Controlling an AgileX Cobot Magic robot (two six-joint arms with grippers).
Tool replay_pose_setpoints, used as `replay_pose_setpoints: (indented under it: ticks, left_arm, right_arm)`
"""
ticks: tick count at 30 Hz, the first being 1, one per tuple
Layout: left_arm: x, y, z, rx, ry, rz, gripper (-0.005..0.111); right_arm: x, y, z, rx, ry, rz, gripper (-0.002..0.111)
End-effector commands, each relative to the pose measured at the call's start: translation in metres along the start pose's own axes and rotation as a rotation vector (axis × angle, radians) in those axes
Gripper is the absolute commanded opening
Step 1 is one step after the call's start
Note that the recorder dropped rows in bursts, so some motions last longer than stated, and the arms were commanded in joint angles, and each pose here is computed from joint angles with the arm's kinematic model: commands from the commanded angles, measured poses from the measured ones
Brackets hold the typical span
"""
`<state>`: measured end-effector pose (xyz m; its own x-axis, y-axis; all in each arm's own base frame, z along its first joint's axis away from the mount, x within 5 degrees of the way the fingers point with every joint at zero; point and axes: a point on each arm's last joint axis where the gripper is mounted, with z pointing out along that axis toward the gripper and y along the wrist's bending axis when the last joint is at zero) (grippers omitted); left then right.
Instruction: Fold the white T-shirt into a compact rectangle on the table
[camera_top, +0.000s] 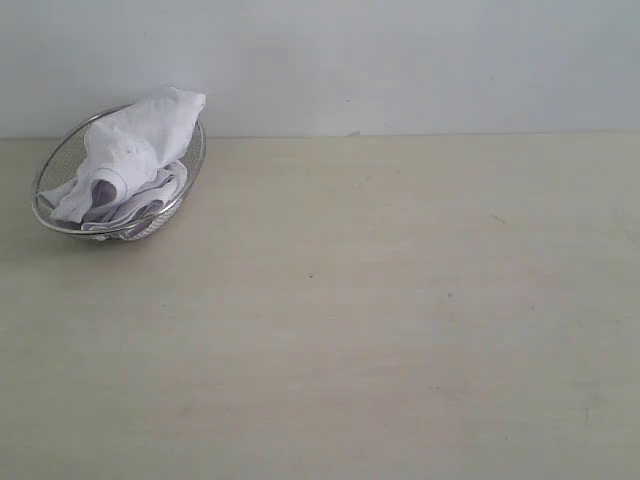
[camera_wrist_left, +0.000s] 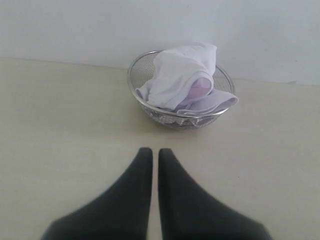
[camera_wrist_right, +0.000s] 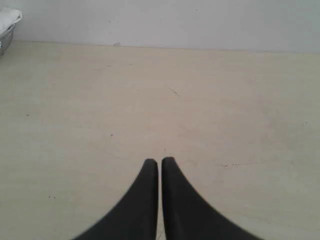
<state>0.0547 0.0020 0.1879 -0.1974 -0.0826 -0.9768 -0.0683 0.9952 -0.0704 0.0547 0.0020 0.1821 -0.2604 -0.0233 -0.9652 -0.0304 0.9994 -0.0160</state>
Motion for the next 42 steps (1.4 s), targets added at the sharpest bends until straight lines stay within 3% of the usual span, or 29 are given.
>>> replay_pose_setpoints:
  ticks: [1, 5, 17, 24, 27, 29, 33, 37, 42]
  left_arm:
    - [0.0, 0.001, 0.0, -0.011, -0.012, 0.052, 0.005]
    - [-0.004, 0.001, 0.0, -0.014, -0.06, 0.115, 0.005]
    - [-0.01, 0.001, 0.0, -0.016, -0.116, 0.113, 0.005]
    - [-0.021, 0.001, -0.002, -0.017, -0.24, 0.076, 0.005]
    - [-0.021, 0.0, -0.002, -0.001, -0.241, -0.027, 0.005]
    - [-0.032, -0.001, -0.007, 0.011, -0.275, -0.08, 0.005]
    - [-0.072, -0.004, -0.018, 0.02, -0.347, -0.072, 0.005]
    - [-0.104, -0.009, -0.006, 0.024, -0.128, 0.084, 0.005]
    - [-0.12, -0.008, 0.016, 0.009, -0.106, 0.08, 0.005]
  right_arm:
    - [0.0, 0.0, 0.0, 0.0, -0.008, -0.005, 0.0]
    - [0.0, 0.0, 0.0, 0.0, -0.008, -0.005, 0.0]
    - [0.0, 0.0, 0.0, -0.001, -0.008, -0.002, 0.0]
    - [0.0, 0.0, 0.0, -0.001, -0.008, -0.002, 0.0]
    - [0.0, 0.0, 0.0, -0.001, -0.008, -0.002, 0.0]
    - [0.0, 0.0, 0.0, -0.001, -0.008, -0.002, 0.0]
    - [0.0, 0.0, 0.0, -0.001, -0.008, -0.002, 0.0]
    - [0.0, 0.0, 0.0, -0.001, -0.008, -0.002, 0.0]
    - [0.0, 0.0, 0.0, -0.001, -0.008, -0.002, 0.0]
